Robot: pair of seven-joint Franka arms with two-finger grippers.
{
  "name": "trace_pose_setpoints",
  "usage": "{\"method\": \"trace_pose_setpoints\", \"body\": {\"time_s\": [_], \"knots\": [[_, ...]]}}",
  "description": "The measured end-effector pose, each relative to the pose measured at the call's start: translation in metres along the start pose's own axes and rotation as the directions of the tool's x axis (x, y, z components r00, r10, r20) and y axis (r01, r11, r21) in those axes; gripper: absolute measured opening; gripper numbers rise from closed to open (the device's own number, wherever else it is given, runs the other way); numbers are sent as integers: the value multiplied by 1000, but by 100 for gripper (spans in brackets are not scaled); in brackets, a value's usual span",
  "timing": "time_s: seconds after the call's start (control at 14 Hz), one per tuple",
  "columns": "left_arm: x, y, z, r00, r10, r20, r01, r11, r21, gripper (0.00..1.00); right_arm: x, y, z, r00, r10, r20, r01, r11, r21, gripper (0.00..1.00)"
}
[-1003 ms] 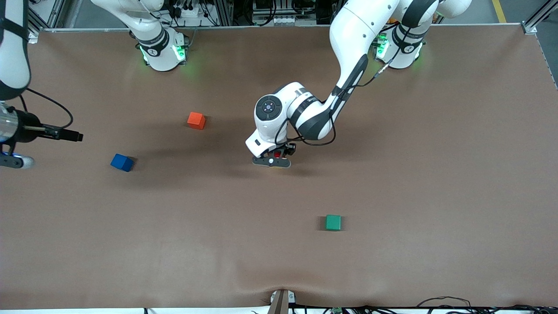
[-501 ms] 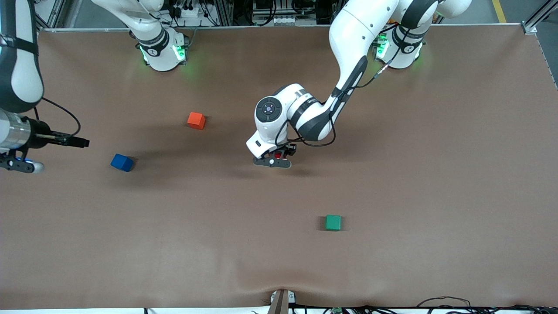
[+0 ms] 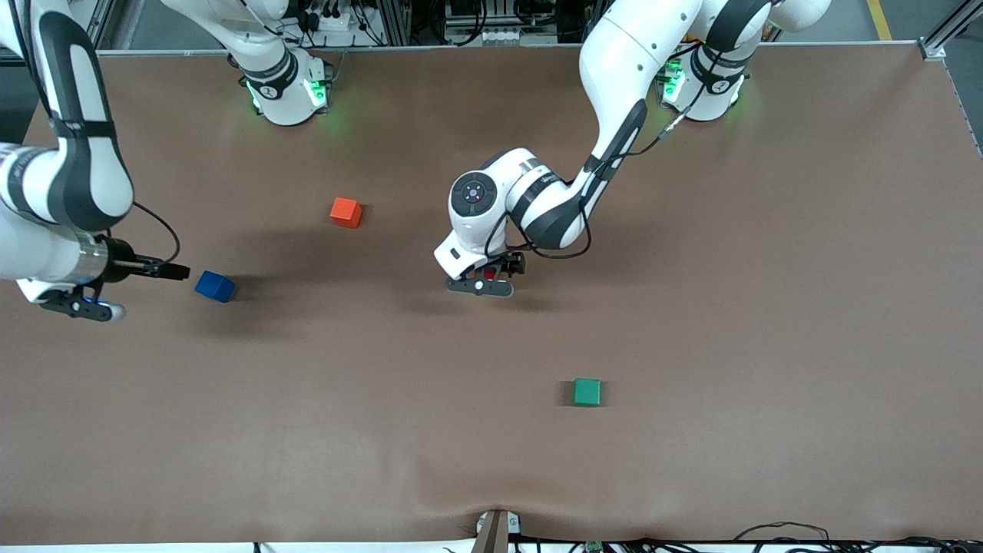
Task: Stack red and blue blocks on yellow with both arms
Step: 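Release the red cube while the right gripper reaches the blue cube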
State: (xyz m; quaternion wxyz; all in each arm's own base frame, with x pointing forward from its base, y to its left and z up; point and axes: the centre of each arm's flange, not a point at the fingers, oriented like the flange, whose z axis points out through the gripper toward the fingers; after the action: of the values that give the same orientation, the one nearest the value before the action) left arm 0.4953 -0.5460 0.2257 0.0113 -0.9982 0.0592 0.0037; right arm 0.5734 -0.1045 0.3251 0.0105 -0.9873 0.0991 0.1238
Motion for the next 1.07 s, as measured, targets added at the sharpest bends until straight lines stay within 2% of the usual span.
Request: {"method": "trace_pose_setpoints", "body": {"time_s": [0.14,0.29,0.5,0.72,0.86,1.07], "knots": [[2,2,-8,1000,0,-12,0,1000,-10,100,8,4,34,999,-15,-31,15,1000,0,100],[4,2,-25,1000,-3,-15,3,1000,-10,100,9,4,61,999,-24,-35,24,1000,-2,100],[14,-9,-75,999,-32,-36,31,999,-28,100,8,8,85,998,-51,-47,51,999,-3,100],[26,-39,-140,995,-93,-31,91,994,-68,100,4,8,101,998,-38,-50,39,999,20,100],[32,-65,-181,991,-128,-28,126,990,-69,100,3,8,113,999,-30,-44,31,999,33,100],[53,-135,-234,975,-222,-23,220,974,-61,100,3,9,128,999,-24,-26,25,999,36,100]]}}
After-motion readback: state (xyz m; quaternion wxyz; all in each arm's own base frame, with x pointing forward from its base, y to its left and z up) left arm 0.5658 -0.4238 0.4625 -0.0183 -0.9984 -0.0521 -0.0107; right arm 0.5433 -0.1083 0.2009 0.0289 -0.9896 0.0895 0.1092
